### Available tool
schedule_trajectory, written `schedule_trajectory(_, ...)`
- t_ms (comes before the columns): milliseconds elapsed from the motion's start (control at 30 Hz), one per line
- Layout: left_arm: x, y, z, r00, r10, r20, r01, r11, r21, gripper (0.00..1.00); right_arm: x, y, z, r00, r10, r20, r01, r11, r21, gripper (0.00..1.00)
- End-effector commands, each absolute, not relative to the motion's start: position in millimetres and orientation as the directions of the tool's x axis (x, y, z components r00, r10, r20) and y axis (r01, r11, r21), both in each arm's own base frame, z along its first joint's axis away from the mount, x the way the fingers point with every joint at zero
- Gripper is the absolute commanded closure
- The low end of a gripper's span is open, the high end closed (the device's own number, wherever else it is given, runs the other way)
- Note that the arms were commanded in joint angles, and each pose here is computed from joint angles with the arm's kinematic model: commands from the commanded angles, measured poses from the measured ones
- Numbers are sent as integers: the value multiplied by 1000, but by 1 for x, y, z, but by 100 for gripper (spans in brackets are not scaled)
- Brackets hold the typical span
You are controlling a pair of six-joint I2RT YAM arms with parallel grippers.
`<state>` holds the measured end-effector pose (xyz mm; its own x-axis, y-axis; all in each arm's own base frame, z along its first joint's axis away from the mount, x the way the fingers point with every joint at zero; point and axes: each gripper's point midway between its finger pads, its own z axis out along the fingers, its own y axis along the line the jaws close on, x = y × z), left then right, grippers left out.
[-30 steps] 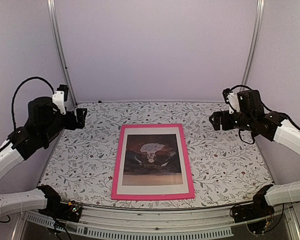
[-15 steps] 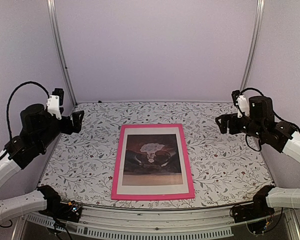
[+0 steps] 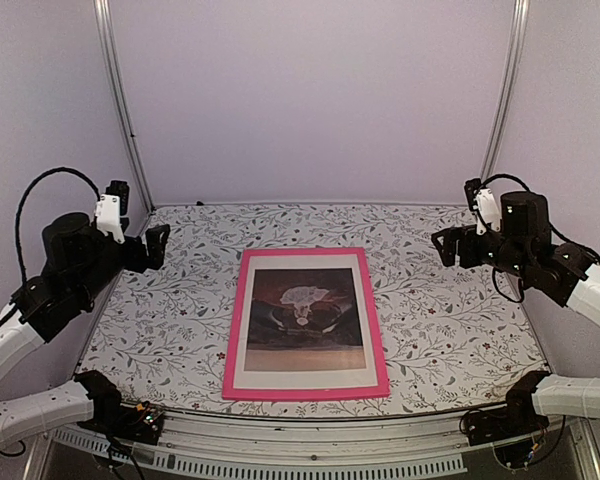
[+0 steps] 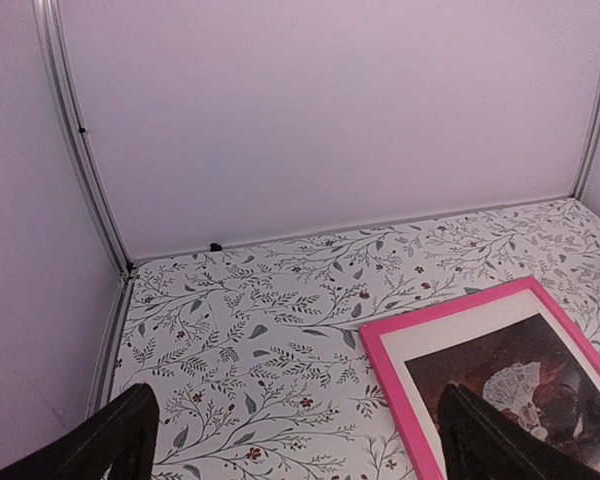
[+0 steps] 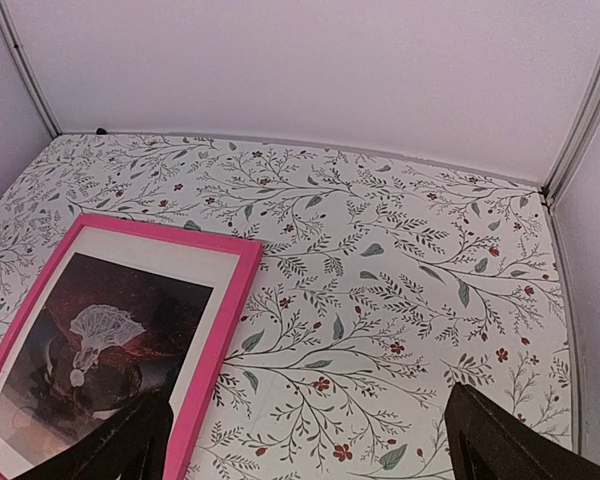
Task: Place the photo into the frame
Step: Reset both arms
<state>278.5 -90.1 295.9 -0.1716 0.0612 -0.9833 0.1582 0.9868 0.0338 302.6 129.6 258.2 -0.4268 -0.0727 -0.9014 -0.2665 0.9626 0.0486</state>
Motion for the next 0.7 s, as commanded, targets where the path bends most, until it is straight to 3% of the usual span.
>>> schedule_trajectory(0, 282, -90, 293, -175, 67, -982, 156, 987, 40, 0, 304, 129, 270, -399, -65, -915, -270, 962, 49, 1)
schedule_trajectory(667, 279, -92, 298, -145, 35, -989, 173, 985, 9, 0, 305, 129, 269, -397, -50, -917, -260, 964, 60, 1)
